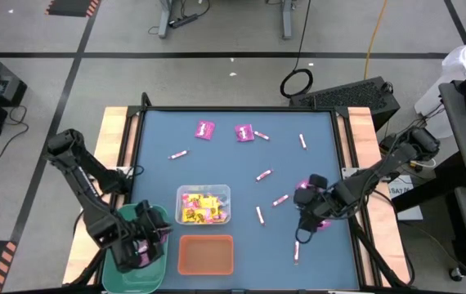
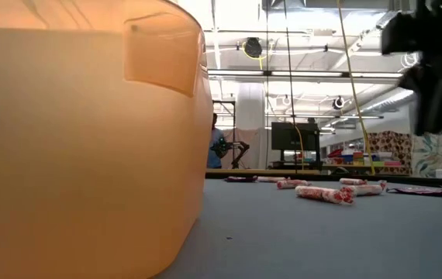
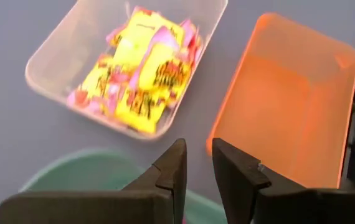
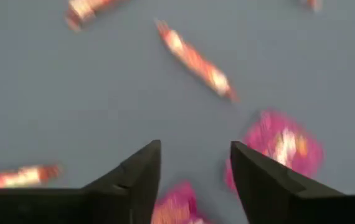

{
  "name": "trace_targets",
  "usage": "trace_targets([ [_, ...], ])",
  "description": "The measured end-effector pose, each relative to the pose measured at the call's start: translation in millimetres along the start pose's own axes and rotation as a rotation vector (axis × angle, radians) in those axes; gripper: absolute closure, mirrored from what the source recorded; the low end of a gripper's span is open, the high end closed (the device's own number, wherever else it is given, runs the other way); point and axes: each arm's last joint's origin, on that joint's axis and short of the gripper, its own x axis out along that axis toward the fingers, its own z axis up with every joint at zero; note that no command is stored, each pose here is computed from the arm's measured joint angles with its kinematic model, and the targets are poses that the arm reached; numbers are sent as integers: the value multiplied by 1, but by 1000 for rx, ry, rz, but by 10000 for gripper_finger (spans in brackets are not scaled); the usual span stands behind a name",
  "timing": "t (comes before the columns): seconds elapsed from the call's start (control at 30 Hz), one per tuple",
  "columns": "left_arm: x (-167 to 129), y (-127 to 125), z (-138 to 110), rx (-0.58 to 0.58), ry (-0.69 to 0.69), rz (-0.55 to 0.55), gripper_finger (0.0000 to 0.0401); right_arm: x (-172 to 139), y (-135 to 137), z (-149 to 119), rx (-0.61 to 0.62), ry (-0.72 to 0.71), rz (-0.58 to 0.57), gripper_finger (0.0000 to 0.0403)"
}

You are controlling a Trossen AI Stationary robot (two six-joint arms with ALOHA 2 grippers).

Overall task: Sort candy
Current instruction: Put the purple candy into the green bin

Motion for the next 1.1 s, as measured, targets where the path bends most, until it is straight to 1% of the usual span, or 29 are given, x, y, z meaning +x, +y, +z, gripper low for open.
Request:
trace_targets([
  [0.07,2,-3,4,24,-10,-24,320,-1,-2,-8,29,57,-33,201],
  [0.13,4,-6,8,59,-23,-50,320,-2,-3,-14,6,80,-74,190],
  [0.23,8,-9,16,108,-50,-81,320,-4,-2,-19,-55,62,-105,186],
  [0.37,14,-11,30,172,-116,-85,320,-6,1,-22,-84,5,-130,193],
  [0.53,24,-8,49,256,-167,-51,320,2,3,-28,-80,0,-165,205],
  [0.63,30,-4,58,279,-181,-28,320,12,1,-35,-78,11,-181,209],
  [0.8,37,4,70,307,-208,39,320,27,-4,-44,-67,5,-172,214],
  [0.9,40,8,77,312,-225,78,320,33,-7,-46,-40,-3,-164,218],
  [1.1,47,17,88,274,-228,119,320,43,-11,-53,-24,-11,-153,228],
])
